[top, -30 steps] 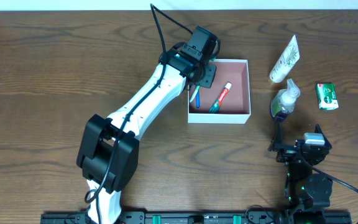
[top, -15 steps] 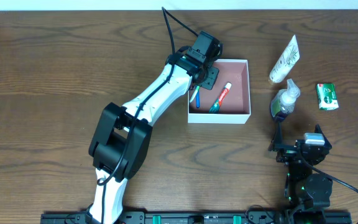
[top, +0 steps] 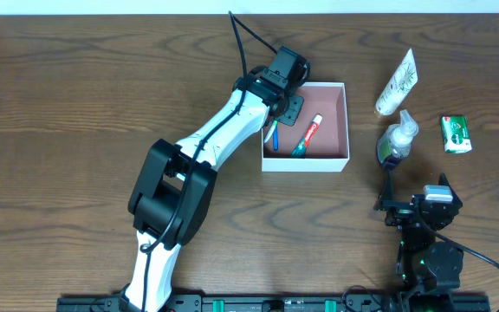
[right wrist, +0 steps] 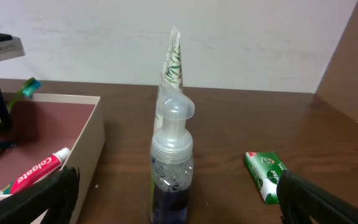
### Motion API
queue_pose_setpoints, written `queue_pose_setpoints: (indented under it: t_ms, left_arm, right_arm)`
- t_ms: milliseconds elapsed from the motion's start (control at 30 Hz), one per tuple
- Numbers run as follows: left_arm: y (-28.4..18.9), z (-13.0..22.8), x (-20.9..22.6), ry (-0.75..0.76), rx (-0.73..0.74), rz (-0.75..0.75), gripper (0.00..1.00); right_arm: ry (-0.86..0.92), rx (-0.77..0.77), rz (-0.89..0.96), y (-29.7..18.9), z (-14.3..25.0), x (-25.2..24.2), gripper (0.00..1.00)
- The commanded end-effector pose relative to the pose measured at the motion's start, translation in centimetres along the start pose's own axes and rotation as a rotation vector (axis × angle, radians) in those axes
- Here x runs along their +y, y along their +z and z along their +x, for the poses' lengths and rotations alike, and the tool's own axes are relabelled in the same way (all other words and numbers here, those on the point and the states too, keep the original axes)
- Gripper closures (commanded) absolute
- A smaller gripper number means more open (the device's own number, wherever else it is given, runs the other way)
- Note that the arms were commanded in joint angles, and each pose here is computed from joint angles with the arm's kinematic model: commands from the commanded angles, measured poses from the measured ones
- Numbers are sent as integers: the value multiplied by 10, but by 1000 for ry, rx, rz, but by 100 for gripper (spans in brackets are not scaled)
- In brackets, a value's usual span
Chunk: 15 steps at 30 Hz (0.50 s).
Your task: Pack container
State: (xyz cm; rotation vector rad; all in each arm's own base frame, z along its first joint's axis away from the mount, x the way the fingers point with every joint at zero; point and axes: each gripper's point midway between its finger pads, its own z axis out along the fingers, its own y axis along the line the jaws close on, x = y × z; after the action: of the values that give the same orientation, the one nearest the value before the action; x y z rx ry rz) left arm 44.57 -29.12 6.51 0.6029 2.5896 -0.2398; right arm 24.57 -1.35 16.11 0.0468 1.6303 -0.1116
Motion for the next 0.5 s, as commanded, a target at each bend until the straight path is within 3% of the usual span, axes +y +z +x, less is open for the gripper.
queue_pose_setpoints:
  t_ms: [0, 467]
  left_arm:
    - [10, 8, 8, 2, 24, -26, 53]
    - [13, 10, 8, 3, 32, -26, 53]
  right_arm:
    - [-12, -1, -15, 0, 1, 4, 1]
    - [-12, -1, -15, 0, 1, 4, 1]
